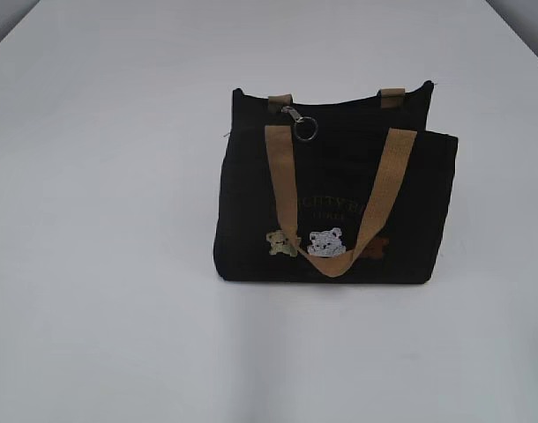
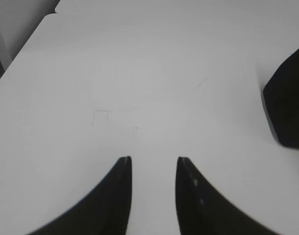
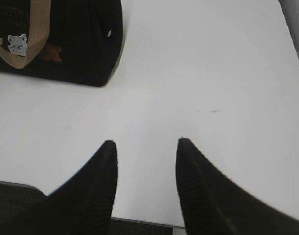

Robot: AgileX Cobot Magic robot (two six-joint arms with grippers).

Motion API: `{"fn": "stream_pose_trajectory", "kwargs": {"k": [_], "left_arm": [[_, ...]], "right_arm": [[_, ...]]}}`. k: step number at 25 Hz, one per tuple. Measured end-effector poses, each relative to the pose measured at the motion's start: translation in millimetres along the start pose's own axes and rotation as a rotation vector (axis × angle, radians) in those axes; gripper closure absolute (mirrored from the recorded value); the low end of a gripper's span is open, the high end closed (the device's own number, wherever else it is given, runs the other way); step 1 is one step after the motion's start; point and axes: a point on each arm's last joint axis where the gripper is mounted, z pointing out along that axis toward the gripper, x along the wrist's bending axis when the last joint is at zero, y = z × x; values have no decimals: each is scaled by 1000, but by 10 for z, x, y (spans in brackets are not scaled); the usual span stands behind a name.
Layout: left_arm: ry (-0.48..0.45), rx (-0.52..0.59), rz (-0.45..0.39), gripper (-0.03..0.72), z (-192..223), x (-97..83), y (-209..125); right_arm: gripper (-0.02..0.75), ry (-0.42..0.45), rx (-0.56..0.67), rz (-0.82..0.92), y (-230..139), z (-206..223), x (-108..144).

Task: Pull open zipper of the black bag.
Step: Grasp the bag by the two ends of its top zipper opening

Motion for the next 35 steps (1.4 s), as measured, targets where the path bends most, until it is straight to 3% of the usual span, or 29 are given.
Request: {"fn": "stream_pose_trajectory", "kwargs": {"k": [6, 8, 11, 15, 17, 20, 22, 24, 28, 35], "left_arm": [[-36, 2, -18, 453, 4, -33, 4], [-114, -1, 22, 452, 32, -104, 71], [-292, -76, 160, 448, 204, -271, 329], [-450, -149, 285, 417, 767, -422, 719], [-543, -131, 287, 376, 1172, -498, 811], [-649, -87, 329, 316, 1829, -600, 762], [-728, -80, 401, 303, 2151, -705, 696], [-795, -48, 419, 298, 2461, -842, 632], [-881, 9, 454, 295, 2894, -1105, 544], [-956, 38, 495, 280, 3267, -1463, 501]], "right_arm": [[419, 0, 0, 0, 0, 0, 0], [419, 0, 0, 0, 0, 0, 0], [419, 0, 0, 0, 0, 0, 0], [419, 0, 0, 0, 0, 0, 0], [419, 0, 0, 0, 0, 0, 0], [419, 0, 0, 0, 0, 0, 0], [419, 0, 0, 0, 0, 0, 0], [419, 0, 0, 0, 0, 0, 0], [419, 0, 0, 0, 0, 0, 0], [419, 11, -3, 6, 3, 0, 10]]}}
